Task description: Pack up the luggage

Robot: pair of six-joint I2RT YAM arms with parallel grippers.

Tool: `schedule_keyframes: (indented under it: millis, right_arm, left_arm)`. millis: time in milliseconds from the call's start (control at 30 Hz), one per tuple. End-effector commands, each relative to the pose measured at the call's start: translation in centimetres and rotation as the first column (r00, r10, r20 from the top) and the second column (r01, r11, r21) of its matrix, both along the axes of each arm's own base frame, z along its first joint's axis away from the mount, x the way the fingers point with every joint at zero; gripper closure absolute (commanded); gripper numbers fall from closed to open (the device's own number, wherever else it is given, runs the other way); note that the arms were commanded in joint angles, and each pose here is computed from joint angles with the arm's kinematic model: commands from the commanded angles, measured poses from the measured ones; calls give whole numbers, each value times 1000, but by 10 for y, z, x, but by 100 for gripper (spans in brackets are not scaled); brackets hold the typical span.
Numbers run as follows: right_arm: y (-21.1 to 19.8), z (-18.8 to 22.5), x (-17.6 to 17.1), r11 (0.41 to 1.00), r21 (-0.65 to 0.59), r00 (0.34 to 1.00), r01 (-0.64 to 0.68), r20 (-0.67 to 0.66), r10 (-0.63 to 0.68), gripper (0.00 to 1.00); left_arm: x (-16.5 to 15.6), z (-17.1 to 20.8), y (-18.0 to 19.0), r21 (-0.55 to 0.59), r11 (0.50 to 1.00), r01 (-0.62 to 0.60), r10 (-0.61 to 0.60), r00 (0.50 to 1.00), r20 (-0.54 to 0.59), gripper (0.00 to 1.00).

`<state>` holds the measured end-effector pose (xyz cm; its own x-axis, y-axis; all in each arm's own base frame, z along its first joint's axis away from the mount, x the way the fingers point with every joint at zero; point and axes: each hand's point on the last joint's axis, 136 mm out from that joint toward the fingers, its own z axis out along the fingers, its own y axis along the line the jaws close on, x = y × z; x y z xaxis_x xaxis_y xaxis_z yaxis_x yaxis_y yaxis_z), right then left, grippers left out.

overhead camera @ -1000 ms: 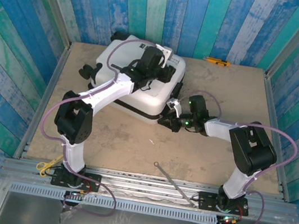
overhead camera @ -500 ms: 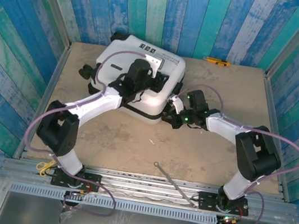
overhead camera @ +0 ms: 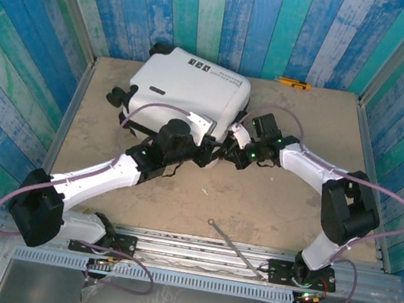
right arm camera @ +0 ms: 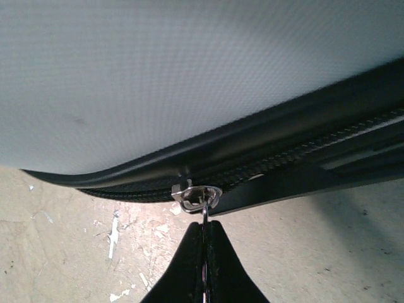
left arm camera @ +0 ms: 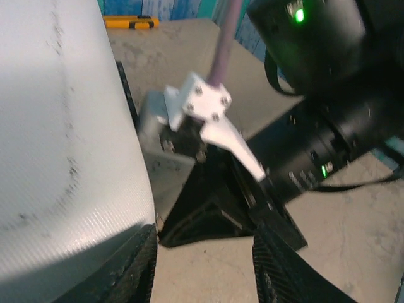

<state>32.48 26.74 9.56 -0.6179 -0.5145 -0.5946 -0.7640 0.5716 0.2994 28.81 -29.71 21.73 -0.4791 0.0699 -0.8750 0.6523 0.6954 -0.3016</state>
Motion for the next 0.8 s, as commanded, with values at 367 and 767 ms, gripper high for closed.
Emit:
schedule_keyframes:
  millis: [367, 767]
  right_arm:
    - [-16, 2, 56, 993, -93, 995, 77, 76, -70, 99]
    - [-3, 15, 75, 990, 97, 988, 99, 108, -109, 100]
  left_arm:
    - [1, -23, -3, 68, 998, -9, 9, 1000, -2, 57]
    - [12, 13, -27, -133, 979, -155, 159, 987, 17, 64]
